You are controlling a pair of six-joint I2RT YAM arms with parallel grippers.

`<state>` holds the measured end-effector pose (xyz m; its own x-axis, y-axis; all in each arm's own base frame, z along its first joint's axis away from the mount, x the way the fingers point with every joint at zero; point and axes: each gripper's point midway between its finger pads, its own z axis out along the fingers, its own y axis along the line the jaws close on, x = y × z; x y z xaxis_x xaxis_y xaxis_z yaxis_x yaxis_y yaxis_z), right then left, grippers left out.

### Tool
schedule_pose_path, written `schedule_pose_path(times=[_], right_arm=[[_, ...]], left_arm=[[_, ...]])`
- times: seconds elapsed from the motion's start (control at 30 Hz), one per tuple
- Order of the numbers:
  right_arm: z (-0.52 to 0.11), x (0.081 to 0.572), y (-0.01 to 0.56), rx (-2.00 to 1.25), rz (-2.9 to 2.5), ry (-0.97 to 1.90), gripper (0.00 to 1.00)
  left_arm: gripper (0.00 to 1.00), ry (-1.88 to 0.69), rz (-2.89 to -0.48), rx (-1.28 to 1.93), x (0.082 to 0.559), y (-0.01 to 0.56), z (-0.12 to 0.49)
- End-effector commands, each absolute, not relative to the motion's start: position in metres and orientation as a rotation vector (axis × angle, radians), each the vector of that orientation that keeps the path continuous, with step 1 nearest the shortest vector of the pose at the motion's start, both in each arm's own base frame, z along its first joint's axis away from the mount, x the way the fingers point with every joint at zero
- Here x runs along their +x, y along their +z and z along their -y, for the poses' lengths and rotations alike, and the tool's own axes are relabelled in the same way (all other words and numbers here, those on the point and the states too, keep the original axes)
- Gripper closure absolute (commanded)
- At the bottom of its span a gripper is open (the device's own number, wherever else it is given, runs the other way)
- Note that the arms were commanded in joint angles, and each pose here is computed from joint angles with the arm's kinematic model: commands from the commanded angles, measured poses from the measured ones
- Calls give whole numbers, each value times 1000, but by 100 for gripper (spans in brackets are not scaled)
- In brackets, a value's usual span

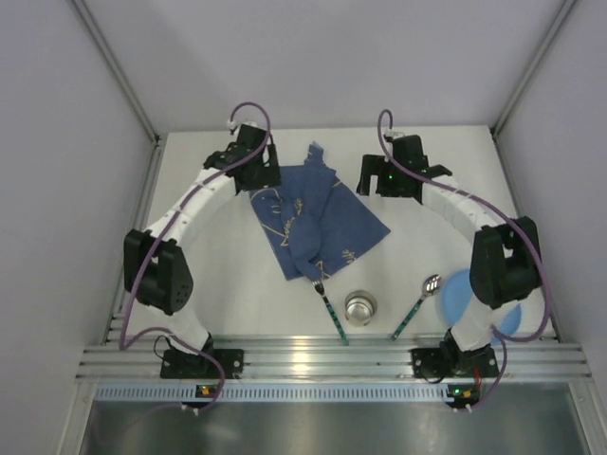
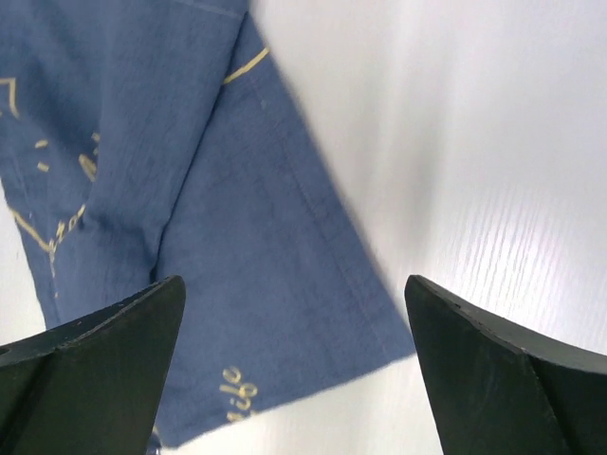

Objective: Set the dinner table for one person

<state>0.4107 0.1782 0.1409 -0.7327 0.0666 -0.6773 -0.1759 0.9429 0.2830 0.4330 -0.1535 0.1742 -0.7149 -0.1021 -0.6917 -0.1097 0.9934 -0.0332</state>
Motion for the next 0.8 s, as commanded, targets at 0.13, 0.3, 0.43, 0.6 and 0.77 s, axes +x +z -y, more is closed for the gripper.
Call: schedule_pose_path(times=[0.13,0.3,0.43,0.6,0.77], right_arm=[[-210,463,103,-54,-2471,578,0],[-226,466,57,-13,-2572,669,5],[-232,459,38,22,-2611,708,11],[-248,440,17,-14,-2669,751,27],[-272,414,9,-74,-2703,808,66]], left_arm=[[6,-80,-2558,-400,377,103,109],[9,-248,-2628,-438,352,72,126],[9,-355,-2655,-463,341,50,139],[11,-459,-2679,-494,340,30,153],[24,-494,-2718,-506,345,10,162]])
